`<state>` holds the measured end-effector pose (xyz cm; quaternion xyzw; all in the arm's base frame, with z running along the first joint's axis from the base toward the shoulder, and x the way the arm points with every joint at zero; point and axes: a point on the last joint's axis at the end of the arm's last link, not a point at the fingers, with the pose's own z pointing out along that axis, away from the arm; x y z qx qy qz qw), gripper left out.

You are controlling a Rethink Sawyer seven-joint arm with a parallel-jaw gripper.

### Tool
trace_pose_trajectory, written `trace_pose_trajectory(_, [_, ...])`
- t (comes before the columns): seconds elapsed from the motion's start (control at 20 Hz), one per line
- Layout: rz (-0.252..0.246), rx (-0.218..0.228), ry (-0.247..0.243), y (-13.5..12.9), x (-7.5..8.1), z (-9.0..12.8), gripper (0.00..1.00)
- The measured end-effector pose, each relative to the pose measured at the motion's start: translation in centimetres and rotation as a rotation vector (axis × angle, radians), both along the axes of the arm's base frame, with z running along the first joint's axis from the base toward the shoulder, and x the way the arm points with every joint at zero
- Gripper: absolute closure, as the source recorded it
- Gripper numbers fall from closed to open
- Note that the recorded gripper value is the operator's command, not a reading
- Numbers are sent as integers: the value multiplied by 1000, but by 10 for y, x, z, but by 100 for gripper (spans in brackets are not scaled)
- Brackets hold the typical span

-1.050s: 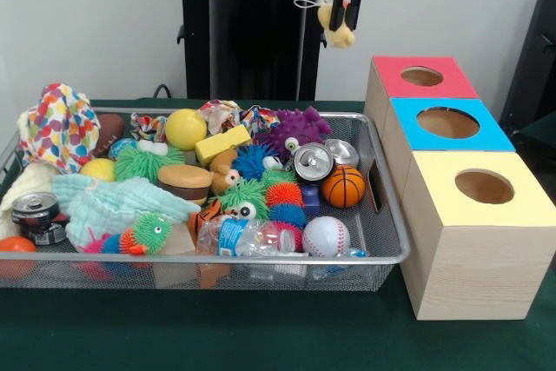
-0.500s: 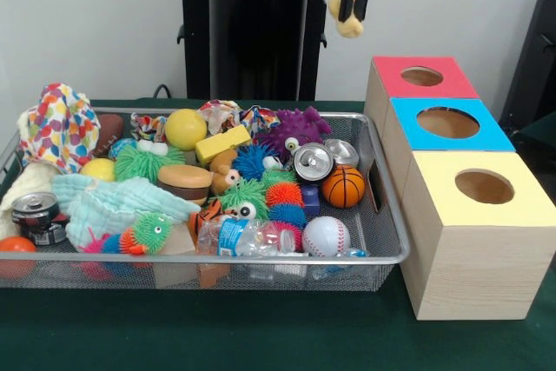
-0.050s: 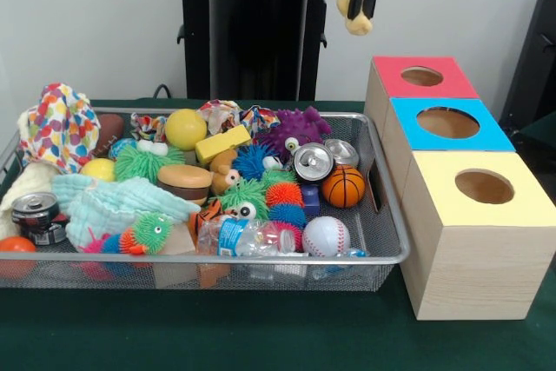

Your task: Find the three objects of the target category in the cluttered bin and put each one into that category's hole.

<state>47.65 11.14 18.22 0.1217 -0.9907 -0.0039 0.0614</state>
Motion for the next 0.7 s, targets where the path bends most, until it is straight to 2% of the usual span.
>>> trace_pose_trajectory(0.7, [-20, 15, 7, 16, -2, 2, 100])
